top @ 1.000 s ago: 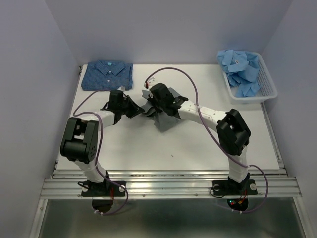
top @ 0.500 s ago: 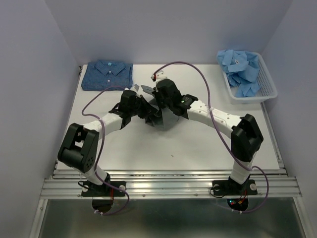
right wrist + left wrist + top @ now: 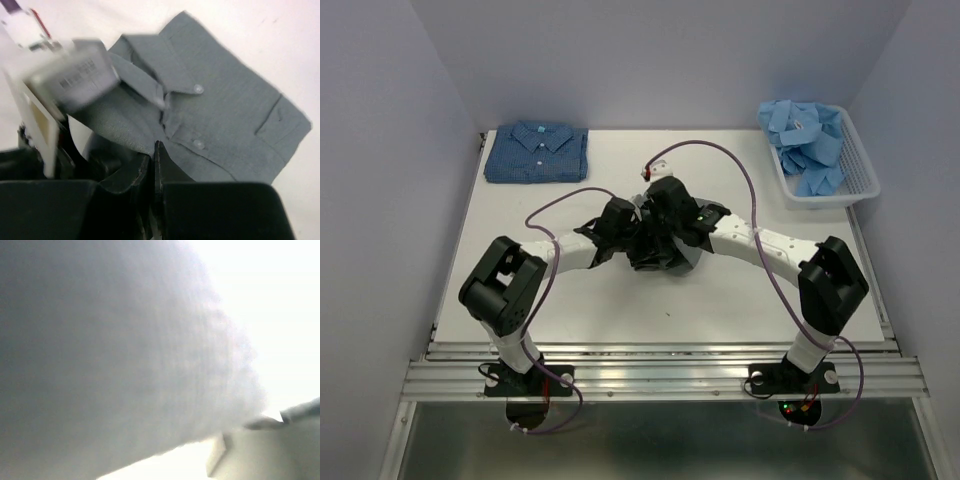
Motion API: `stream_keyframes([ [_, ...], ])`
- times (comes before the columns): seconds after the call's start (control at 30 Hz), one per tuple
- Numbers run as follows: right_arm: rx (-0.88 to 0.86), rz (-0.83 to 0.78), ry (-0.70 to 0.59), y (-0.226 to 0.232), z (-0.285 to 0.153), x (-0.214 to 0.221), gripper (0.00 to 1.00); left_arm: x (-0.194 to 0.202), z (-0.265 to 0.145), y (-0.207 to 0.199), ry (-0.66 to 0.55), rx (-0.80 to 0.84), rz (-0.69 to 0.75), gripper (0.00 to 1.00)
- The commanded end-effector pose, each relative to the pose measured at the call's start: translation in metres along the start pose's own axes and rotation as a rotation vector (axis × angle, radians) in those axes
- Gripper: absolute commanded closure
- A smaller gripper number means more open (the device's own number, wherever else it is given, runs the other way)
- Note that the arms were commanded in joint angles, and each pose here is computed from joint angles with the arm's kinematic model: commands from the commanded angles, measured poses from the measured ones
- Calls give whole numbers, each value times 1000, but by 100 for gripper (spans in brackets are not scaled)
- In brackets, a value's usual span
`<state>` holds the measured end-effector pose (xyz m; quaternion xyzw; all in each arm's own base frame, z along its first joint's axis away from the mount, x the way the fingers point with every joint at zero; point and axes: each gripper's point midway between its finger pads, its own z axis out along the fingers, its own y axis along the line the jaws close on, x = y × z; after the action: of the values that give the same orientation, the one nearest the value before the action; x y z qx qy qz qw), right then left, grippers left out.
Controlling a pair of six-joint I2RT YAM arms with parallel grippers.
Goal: Fold and stack the long sleeve shirts
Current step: Neatly place the folded shirt to the corner
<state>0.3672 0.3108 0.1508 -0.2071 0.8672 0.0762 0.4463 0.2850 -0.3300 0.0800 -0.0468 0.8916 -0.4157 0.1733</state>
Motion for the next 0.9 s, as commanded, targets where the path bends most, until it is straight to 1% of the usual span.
stream_keyframes([
  [0.0,-88,32,38,15,-15,27,92,0,-31,-28,-38,53,94,10],
  [0.03,-97,21,65,13,-18,42,92,1,-39,-27,-52,22,103,1],
  [0.13,-158,4,89,19,-26,59,92,9,-51,-20,-50,-15,120,1],
  [0.17,-177,0,79,19,-31,63,92,10,-61,-25,-64,-3,122,1],
  [0.2,-195,-6,69,21,-34,62,92,15,-69,-24,-71,5,120,1],
  [0.23,-208,-4,61,22,-36,62,92,18,-68,-18,-65,-9,109,1],
  [0.27,-219,-10,42,23,-40,58,91,16,-78,-23,-92,8,113,1],
  [0.33,-252,-16,27,27,-44,55,92,19,-90,-19,-121,-3,90,1],
  [0.4,-274,-16,-4,29,-50,49,91,20,-94,-6,-156,-42,71,1],
  [0.47,-298,-52,-25,30,-54,46,91,16,-100,2,-207,-70,43,1],
  [0.5,-318,-64,-29,33,-57,46,89,21,-100,14,-201,-108,25,1],
  [0.53,-331,-83,-22,33,-58,48,87,21,-101,17,-206,-121,10,1],
  [0.6,-375,-112,38,38,-61,66,85,20,-101,24,-220,-144,-33,1],
  [0.63,-377,-118,80,36,-61,85,82,21,-101,26,-223,-150,-49,1],
  [0.7,-405,-104,127,41,-63,106,80,18,-101,26,-235,-157,-70,1],
  [0.73,-430,-101,155,44,-64,117,76,19,-102,29,-232,-168,-79,1],
  [0.77,-448,-96,193,46,-65,132,74,18,-104,30,-246,-175,-92,1],
  [0.8,-501,-94,206,56,-71,137,74,19,-106,32,-248,-184,-102,1],
  [0.87,-567,-96,223,65,-77,145,68,27,-110,36,-236,-182,-111,1],
])
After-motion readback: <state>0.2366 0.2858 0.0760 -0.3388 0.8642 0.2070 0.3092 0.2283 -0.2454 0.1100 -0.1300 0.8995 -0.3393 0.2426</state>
